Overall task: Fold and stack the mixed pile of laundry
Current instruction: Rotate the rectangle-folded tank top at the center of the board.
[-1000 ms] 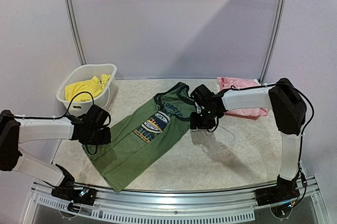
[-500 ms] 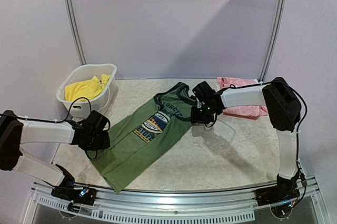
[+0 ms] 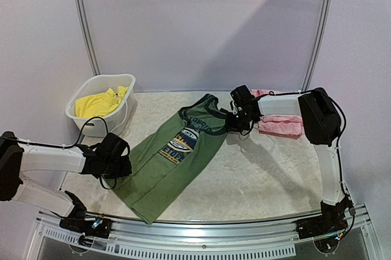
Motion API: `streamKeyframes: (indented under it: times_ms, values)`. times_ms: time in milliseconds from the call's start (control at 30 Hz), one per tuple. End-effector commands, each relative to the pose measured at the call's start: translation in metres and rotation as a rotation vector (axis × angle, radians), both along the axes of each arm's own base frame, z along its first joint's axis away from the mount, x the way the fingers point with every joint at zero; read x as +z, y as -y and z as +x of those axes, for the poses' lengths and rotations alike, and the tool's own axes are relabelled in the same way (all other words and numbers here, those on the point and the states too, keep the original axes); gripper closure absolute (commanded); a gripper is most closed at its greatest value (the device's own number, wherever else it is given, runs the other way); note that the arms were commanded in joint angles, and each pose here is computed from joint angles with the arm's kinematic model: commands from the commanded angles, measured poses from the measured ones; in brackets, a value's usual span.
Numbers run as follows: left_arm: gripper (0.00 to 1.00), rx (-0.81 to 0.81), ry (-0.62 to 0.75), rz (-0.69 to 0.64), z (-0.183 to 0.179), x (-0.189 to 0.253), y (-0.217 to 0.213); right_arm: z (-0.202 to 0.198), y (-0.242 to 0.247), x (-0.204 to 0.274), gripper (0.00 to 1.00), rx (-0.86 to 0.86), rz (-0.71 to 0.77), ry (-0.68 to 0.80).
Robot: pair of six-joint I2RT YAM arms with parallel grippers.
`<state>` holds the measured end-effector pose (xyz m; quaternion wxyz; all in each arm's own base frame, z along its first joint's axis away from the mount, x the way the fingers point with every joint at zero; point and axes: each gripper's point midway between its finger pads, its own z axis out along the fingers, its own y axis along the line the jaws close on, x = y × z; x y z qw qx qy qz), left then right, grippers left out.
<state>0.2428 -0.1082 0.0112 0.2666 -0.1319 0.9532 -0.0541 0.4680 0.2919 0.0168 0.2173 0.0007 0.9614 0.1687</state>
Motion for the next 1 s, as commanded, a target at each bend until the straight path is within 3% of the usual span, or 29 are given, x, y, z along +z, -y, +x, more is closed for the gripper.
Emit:
streamKeyframes:
  times_ms: [0,433,700,967]
  values:
    - [0.83,-0.047,-0.130,-0.060,-0.039,-0.022,0.017,0.002,0.022,-0.037,0.88,0.012,-0.081,-0.101]
    - [0.83,-0.183,-0.164,-0.240,-0.076,-0.022,0.106,0.076,0.044,-0.042,0.86,-0.003,-0.087,-0.106]
    - [0.83,-0.392,-0.172,-0.389,-0.096,-0.011,0.199,0.108,0.040,0.002,0.77,0.020,-0.049,0.037]
    - [0.80,-0.464,-0.087,-0.238,-0.099,0.019,0.195,0.090,0.030,0.033,0.67,0.075,-0.006,0.024]
